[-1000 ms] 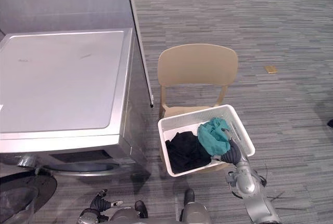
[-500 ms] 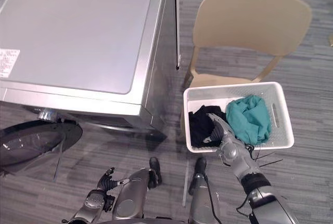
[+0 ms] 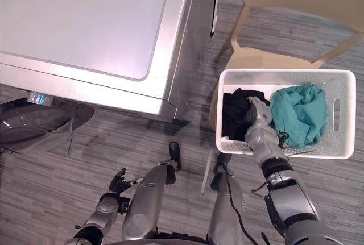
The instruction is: Pick up the laundry basket with both hands and put the clothes into the washing machine.
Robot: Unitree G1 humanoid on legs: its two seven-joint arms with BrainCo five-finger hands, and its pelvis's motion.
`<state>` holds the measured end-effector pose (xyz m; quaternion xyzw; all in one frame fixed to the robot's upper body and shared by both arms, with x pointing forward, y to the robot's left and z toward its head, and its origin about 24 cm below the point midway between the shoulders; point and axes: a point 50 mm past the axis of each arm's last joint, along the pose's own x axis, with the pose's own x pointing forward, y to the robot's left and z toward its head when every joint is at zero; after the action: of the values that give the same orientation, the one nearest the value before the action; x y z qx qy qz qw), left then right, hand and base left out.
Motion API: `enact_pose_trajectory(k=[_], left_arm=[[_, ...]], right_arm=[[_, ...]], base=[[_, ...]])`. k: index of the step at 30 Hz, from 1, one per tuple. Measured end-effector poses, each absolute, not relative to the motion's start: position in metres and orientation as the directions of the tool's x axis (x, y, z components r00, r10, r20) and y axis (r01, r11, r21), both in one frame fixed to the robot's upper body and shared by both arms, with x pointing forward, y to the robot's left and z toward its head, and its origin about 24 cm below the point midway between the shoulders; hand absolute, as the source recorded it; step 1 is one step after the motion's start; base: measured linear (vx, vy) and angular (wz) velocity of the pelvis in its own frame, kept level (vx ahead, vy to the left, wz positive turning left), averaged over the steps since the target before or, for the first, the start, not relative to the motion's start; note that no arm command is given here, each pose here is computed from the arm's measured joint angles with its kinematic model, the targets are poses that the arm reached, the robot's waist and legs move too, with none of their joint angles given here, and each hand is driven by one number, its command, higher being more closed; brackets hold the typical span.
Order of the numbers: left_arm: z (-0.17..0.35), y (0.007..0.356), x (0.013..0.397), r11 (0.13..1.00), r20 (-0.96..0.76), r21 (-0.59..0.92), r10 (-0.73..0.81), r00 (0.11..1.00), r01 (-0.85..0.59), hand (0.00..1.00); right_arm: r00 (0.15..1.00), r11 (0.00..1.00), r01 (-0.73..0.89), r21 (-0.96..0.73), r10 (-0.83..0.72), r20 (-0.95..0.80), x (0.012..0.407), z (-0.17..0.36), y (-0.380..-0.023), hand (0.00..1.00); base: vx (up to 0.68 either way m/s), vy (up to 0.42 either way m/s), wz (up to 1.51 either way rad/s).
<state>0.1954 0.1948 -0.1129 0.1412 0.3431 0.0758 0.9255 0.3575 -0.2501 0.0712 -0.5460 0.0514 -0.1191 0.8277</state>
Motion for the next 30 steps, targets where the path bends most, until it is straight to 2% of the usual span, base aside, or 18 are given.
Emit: enact_pose_trajectory(k=[6,13,18,22,26,30], left_arm=[[-0.104,0.186,0.205,0.959,-0.575,0.273,0.222,0.787,-0.070,0.00],[-0.100,0.170,0.211,0.972,-0.556,0.223,0.190,0.809,-0.075,0.00],[-0.101,0.170,0.210,0.972,-0.564,0.225,0.188,0.804,-0.069,0.00],[-0.103,0.179,0.206,0.966,-0.582,0.250,0.206,0.787,-0.068,0.00],[-0.112,0.204,0.187,0.943,-0.625,0.327,0.261,0.736,-0.057,0.00],[-0.123,0.217,0.166,0.939,-0.678,0.340,0.290,0.675,-0.062,0.00]], right_arm=[[0.963,0.449,0.196,-0.872,-0.256,0.085,0.367,0.089,-0.244,1.00],[0.937,0.586,0.348,-0.732,-0.252,0.244,0.363,0.121,-0.232,1.00],[0.886,0.683,0.462,-0.565,-0.326,0.331,0.336,0.124,-0.234,1.00],[0.868,0.741,0.488,-0.462,-0.356,0.346,0.314,0.118,-0.231,1.00],[0.868,0.807,0.478,-0.346,-0.374,0.328,0.284,0.103,-0.225,1.00],[0.848,0.831,0.498,-0.249,-0.407,0.339,0.261,0.104,-0.231,1.00]], base=[[0.08,-0.044,0.06],[0.06,-0.009,0.07],[-0.01,0.007,0.08],[-0.06,0.008,-0.01],[0.00,0.008,-0.17],[0.10,0.029,-0.12]])
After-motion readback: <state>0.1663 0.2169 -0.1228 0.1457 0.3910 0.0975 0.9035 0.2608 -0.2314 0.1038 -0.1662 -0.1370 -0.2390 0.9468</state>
